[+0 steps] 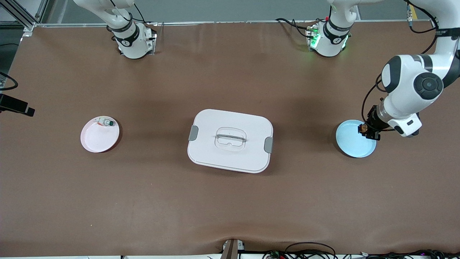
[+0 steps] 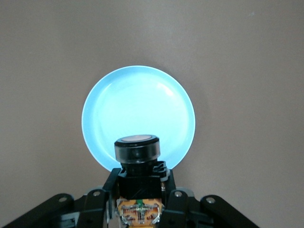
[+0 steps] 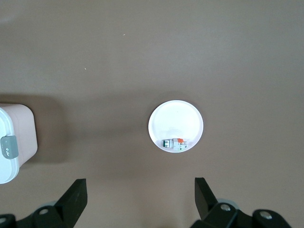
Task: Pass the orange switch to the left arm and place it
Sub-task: 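Carry the switch with the left gripper over the light-blue plate, then lower the switch onto the light-blue plate and open the left gripper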
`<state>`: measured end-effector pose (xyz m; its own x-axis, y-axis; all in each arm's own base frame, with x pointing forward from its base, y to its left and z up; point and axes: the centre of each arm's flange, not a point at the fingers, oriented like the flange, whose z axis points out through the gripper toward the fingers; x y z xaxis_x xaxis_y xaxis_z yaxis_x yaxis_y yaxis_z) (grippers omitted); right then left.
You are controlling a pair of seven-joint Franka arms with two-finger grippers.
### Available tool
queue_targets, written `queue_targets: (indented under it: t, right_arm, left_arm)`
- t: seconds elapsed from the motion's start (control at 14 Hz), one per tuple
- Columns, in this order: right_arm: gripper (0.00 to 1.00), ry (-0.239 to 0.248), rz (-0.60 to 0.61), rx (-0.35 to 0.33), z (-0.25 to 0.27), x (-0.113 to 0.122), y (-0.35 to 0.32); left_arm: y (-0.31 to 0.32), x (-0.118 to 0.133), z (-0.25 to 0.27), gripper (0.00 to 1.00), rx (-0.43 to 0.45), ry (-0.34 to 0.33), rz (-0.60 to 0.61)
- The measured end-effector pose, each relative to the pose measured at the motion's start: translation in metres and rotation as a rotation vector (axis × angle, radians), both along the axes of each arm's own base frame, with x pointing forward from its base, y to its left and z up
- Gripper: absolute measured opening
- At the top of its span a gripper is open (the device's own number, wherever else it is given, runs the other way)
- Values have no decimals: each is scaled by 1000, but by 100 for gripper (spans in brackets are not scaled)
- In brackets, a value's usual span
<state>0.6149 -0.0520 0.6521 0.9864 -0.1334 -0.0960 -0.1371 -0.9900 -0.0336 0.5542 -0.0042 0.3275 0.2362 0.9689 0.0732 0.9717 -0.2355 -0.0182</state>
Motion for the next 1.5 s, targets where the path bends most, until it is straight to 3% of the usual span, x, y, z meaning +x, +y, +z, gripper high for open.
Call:
queue_targets:
  t: [1.0, 1.21, 1.5]
  right_arm:
    - [100, -34, 79, -8, 11, -16, -3]
    - [100, -59, 75, -4, 8, -27, -5]
    - [100, -52, 73, 3, 8, -42, -5]
  left_arm:
    - [27, 9, -80, 41, -3, -22, 80]
    - [26, 4, -91, 41, -8, -26, 78]
    - [24, -5, -106, 41, -6, -31, 61]
